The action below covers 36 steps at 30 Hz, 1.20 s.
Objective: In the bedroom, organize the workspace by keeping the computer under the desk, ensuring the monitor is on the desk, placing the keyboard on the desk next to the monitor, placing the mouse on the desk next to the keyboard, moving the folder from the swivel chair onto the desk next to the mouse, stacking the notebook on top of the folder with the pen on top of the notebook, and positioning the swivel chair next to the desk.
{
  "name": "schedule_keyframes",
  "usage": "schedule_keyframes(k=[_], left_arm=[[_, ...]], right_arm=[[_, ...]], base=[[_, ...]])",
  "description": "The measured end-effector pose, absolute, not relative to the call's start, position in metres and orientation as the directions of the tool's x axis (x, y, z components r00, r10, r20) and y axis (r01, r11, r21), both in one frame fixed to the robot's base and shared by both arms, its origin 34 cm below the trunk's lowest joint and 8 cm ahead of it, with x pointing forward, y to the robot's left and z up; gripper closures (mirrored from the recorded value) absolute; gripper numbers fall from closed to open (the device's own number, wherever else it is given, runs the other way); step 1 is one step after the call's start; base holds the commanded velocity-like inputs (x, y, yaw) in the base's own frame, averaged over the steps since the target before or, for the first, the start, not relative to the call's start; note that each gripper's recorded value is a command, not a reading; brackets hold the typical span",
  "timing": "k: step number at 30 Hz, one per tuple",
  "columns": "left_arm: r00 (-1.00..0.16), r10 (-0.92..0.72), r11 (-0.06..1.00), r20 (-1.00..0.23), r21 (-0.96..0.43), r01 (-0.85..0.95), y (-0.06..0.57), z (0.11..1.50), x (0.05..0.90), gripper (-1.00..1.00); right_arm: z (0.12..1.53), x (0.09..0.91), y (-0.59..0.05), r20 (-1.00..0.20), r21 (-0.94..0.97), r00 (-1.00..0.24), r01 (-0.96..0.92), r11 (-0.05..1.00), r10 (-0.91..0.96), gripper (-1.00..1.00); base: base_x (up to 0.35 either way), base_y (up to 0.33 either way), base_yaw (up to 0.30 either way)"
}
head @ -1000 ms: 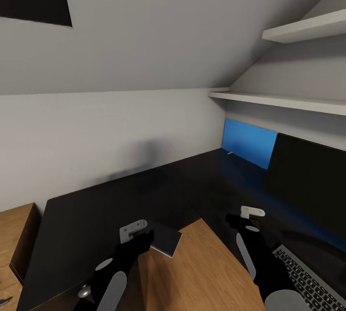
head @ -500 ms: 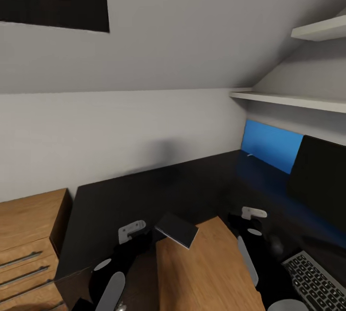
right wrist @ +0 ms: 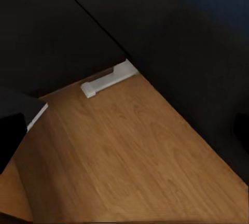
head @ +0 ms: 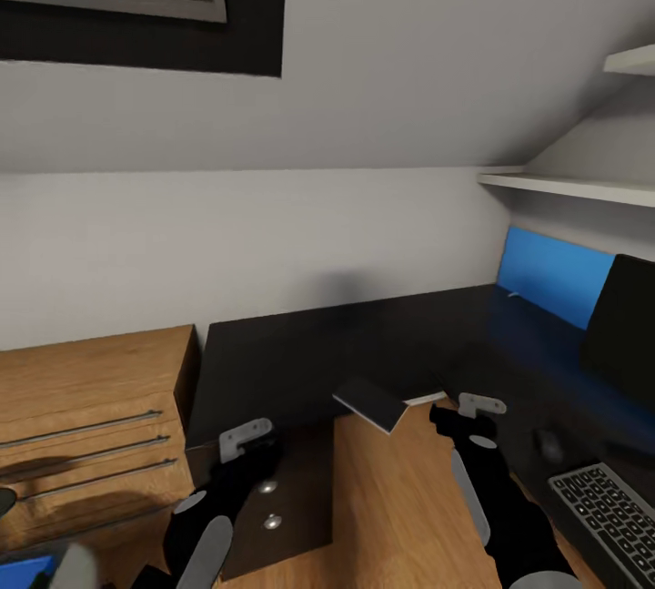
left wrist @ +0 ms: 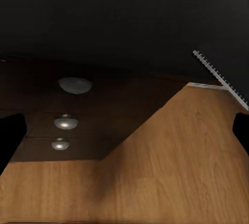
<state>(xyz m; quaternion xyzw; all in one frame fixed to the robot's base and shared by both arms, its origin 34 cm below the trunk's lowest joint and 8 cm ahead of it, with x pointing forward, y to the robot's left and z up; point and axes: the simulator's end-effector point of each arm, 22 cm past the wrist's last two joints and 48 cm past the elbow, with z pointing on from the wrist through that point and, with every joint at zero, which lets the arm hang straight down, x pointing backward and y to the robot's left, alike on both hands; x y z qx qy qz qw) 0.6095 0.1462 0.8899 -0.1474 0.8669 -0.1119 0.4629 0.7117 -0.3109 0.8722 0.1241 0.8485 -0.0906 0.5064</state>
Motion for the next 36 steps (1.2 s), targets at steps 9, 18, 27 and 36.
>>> schedule_keyframes(k=[9,18,27,36], left_arm=[[-0.578,-0.312,0.95,-0.754,-0.257,-0.178,0.171,0.852,0.603,-1.0],[-0.656,-0.303,0.952,-0.691,-0.19,-0.24,0.19,0.783,0.566,-1.0],[-0.649,-0.31,0.945,-0.695,-0.151,-0.291,0.198,0.731,0.528,-1.0],[-0.624,-0.259,0.956,-0.737,-0.103,-0.276,0.204,0.702,0.504,-1.0]], right_arm=[[0.832,0.677,-0.311,-0.854,-0.044,-0.507,0.302,0.952,0.121,-1.0],[0.795,0.605,-0.318,-0.864,-0.05,-0.489,0.32,0.946,0.12,-1.0],[0.753,0.568,-0.313,-0.865,-0.046,-0.488,0.303,0.952,0.114,-1.0],[0.72,0.543,-0.311,-0.882,-0.039,-0.457,0.309,0.95,0.113,-1.0]], base=[[-0.045,0.0,0.198],[-0.002,0.0,0.019],[0.0,0.0,0.001],[0.0,0.0,0.0]])
